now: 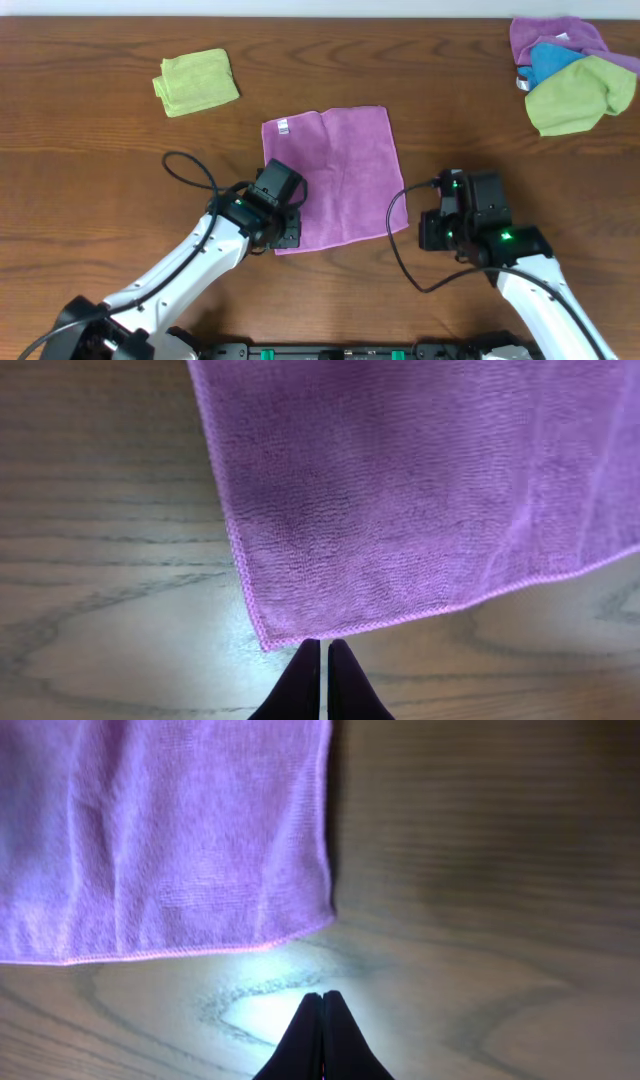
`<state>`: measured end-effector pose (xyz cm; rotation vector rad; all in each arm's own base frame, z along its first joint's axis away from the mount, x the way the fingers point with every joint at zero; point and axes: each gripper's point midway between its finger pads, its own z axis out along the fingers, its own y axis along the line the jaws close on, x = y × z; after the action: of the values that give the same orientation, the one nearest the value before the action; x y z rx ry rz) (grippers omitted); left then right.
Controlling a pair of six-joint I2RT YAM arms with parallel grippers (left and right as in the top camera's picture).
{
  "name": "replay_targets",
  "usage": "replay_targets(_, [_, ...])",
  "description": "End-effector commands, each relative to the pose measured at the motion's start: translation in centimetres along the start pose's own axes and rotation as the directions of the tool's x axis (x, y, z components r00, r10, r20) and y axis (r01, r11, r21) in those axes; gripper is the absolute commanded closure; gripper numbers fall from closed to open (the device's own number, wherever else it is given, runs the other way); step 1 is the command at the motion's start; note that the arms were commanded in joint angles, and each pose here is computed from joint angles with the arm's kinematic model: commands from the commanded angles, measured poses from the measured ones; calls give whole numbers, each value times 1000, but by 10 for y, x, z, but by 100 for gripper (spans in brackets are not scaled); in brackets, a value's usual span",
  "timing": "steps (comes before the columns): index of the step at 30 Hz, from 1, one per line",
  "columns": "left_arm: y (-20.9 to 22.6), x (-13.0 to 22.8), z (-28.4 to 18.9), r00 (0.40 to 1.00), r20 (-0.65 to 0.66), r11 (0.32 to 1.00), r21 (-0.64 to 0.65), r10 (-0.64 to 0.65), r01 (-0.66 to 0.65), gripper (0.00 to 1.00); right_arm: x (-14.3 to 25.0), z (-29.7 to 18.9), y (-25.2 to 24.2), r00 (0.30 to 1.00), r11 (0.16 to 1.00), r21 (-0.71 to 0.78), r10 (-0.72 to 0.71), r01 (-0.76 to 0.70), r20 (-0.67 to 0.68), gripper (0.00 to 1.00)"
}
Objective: Fold the cloth
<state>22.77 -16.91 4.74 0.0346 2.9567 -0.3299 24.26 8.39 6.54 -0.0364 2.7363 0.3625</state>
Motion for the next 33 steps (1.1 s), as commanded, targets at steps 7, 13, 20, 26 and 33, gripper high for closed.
replay_targets(7, [-1, -3, 19, 997, -16, 997, -9, -78, 78, 94, 3, 40, 27, 998, 989, -150, -26, 16, -65, 99])
replay_targets(13, [0, -3, 24, 997, -22, 997, -14, -74, 73, 94, -3, 52, 28, 998, 987, -158, -44, 35, -54, 99])
replay_targets(20, [0, -3, 24, 998, -21, 998, -15, -54, 54, 94, -5, 66, 23, 997, 989, -142, -48, 39, -58, 99])
replay_targets(26, [1, -3, 24, 999, -22, 1000, -18, -25, 25, 94, 5, 79, 18, 993, 992, -125, -37, 23, -114, 99])
replay_targets(33, [2, -1, 24, 1000, -28, 1000, -24, -7, 7, 94, 40, 73, 1, 966, 999, -37, 11, -21, -257, 99])
